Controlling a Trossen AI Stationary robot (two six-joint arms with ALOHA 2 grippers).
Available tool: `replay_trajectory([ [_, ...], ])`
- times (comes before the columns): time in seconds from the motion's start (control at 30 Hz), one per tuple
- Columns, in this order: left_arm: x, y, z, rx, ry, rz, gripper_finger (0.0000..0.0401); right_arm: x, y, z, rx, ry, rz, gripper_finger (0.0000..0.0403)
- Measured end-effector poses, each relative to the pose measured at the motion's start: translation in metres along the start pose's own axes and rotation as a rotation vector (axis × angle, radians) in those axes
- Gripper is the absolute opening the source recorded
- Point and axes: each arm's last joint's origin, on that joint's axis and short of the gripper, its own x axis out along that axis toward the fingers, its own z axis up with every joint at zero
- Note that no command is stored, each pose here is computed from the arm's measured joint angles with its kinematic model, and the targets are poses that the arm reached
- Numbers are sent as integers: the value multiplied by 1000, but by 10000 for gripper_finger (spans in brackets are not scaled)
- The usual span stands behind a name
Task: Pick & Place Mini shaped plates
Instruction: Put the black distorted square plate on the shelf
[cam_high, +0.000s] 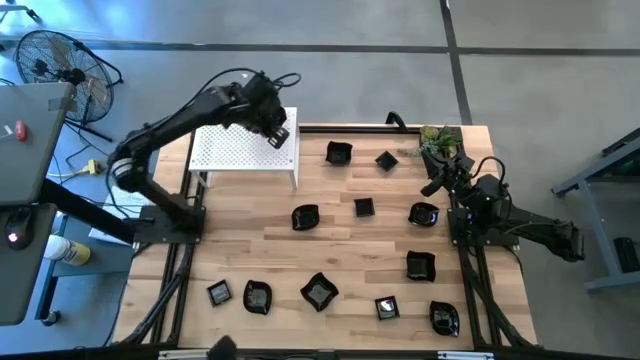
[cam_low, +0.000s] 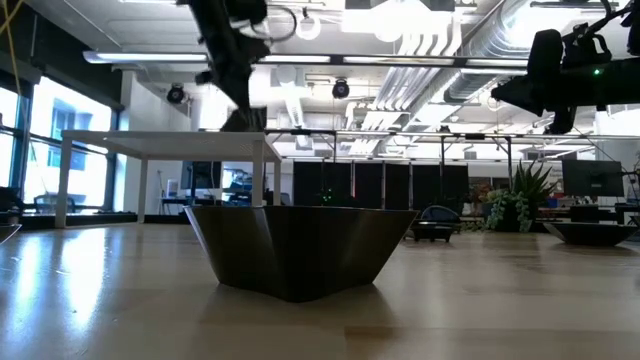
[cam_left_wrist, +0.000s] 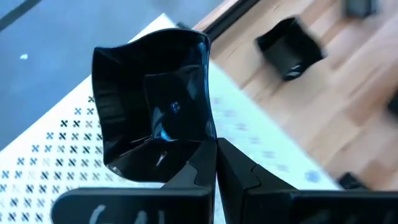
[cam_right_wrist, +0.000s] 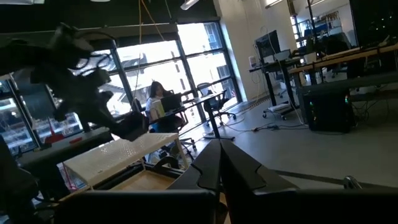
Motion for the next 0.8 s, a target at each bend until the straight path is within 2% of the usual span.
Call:
replay_trajectory([
  [0.13,19,4,3,61,40,20,0,0,0,0,0,0,0,2],
  [0.3,21,5,5,133,32,80,0,0,0,0,0,0,0,5],
  [0.47,21,5,5,147,32,73,6,0,0,0,-3,1,-1,5],
  [0.8,20,0,7,152,6,53,80,0,0,0,-3,1,-1,6],
])
